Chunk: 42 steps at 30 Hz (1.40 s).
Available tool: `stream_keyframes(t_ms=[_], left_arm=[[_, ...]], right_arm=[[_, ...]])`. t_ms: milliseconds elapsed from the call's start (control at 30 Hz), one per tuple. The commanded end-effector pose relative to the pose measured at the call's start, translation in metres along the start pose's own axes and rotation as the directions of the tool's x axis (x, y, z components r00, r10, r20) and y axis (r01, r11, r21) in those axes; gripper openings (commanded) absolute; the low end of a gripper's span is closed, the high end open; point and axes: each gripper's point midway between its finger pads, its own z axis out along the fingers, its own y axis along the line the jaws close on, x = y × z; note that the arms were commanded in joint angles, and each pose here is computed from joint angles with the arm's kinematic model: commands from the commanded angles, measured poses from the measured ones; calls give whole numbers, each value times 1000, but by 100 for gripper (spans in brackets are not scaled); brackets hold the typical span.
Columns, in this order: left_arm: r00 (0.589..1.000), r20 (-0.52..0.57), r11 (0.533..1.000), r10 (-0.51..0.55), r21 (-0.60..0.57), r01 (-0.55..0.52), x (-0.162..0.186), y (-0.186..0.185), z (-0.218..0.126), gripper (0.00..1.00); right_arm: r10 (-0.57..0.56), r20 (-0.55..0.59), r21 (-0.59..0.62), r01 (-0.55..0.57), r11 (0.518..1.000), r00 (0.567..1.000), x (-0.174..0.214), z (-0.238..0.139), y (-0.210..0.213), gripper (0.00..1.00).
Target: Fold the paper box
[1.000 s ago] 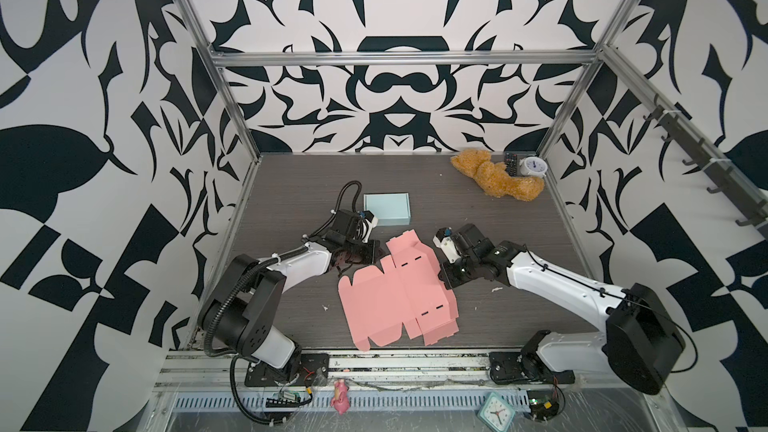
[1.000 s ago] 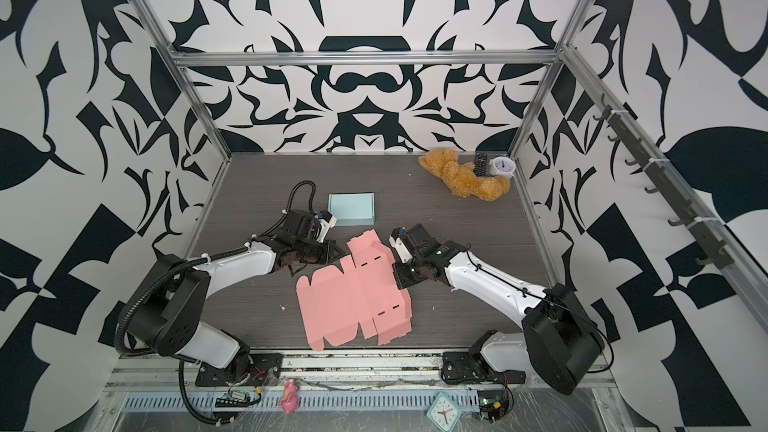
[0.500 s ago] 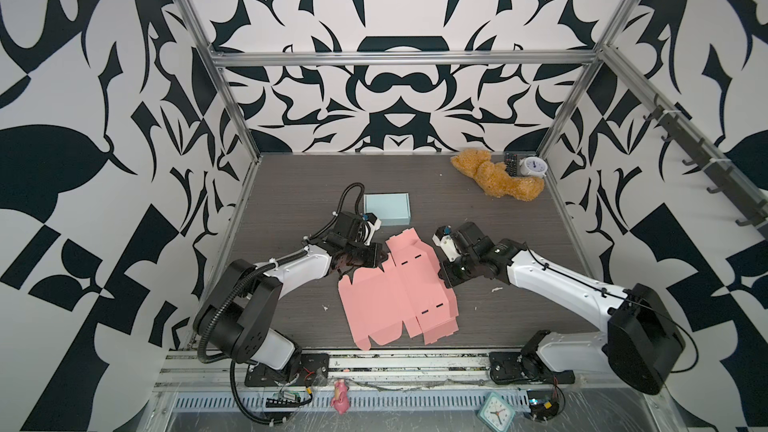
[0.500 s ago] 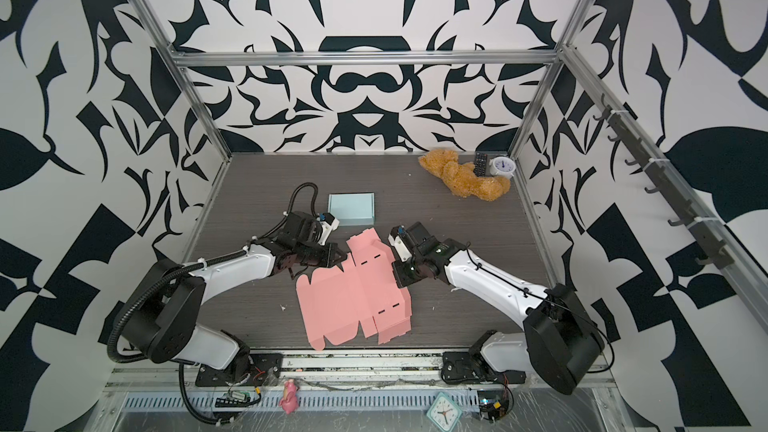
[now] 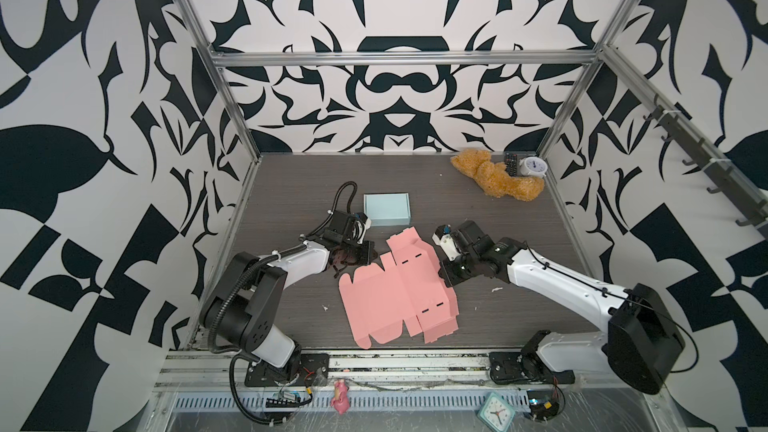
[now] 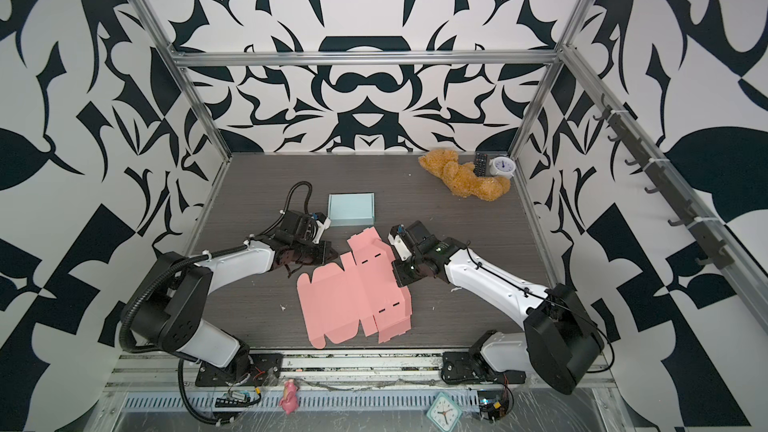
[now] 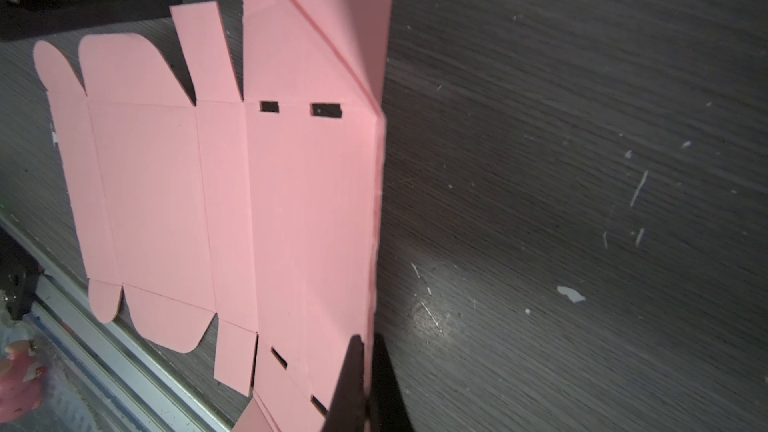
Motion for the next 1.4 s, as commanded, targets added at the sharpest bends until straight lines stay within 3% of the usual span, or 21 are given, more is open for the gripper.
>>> stream_keyframes(t_ms=[0,567,967,1167,1367], left_arm=[[999,-5,999,36,17,-36,-6,-5,2,3],[996,-12,990,86,110,-84,8,-35,-9,4],[996,-23,981,81,179,-76,32,-63,-7,4],[997,-11,982,70,178,-67,31,-62,-8,3],[997,53,977,57,201,-67,19,-66,-31,4]], right_arm=[[-28,24,7,28,1000,999,-12,-6,4,0],[-52,27,27,51,998,998,-22,-4,3,0],[-135,37,124,129,984,990,-40,-19,-3,0],[-235,-16,202,234,951,972,-36,-16,-3,0],[-358,-26,311,348,884,933,-41,-25,-7,0]])
